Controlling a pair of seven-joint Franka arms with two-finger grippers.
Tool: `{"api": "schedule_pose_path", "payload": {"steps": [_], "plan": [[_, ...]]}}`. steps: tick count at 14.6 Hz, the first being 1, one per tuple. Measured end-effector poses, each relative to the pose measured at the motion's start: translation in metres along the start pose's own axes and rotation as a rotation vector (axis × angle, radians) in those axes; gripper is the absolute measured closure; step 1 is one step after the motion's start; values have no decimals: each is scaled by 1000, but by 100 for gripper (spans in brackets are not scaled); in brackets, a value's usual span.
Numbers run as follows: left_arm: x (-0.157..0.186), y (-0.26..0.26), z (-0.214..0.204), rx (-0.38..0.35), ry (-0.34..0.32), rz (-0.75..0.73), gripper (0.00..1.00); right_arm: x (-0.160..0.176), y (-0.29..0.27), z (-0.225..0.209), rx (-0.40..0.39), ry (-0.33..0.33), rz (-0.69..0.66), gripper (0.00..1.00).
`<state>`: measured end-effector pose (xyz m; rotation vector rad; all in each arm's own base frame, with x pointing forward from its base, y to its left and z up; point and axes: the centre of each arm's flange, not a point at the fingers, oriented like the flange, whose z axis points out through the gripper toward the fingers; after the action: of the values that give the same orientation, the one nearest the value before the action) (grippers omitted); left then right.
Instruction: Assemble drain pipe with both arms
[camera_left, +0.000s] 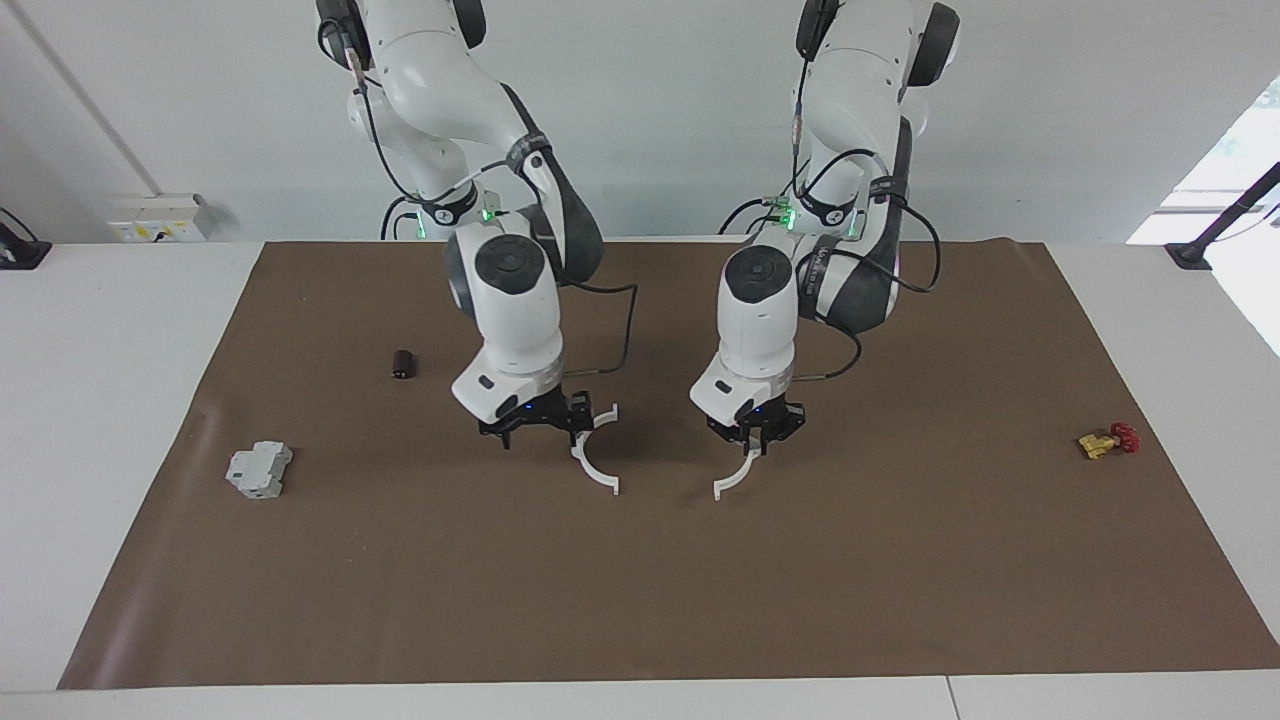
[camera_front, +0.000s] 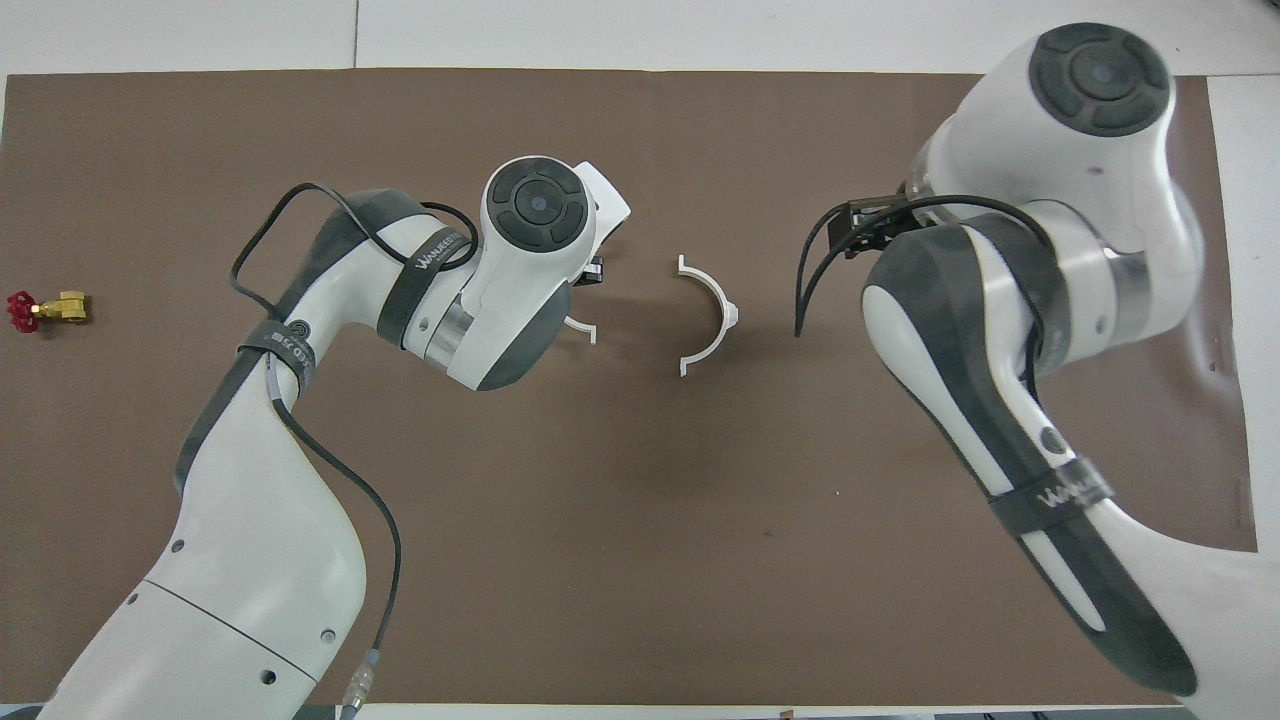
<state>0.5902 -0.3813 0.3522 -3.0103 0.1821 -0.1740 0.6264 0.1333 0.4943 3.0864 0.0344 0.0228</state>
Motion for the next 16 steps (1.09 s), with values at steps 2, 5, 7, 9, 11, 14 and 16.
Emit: {"api": "schedule_pose_path", "payload": {"steps": [2,5,7,9,11,14,16], "plan": [[-7,20,-4,-14,17,-6,80,-20,23,-38,-6,-27,10,0],[-16,45,1,-34,35,-2,80,-49,54,-84,-8,-48,36,0],[-16,50,4,-51,46,-5,80,-68,84,-111,-7,-54,33,0],[-15,53,3,-72,59,-9,80,-86,103,-128,-7,-76,39,0],[-21,63,13,-68,47,6,80,-96,110,-134,-7,-101,39,0],[-31,80,33,-58,29,33,80,-96,120,-128,-5,-115,15,0],[-31,80,33,-57,29,33,80,-95,122,-124,-4,-113,15,0]]}}
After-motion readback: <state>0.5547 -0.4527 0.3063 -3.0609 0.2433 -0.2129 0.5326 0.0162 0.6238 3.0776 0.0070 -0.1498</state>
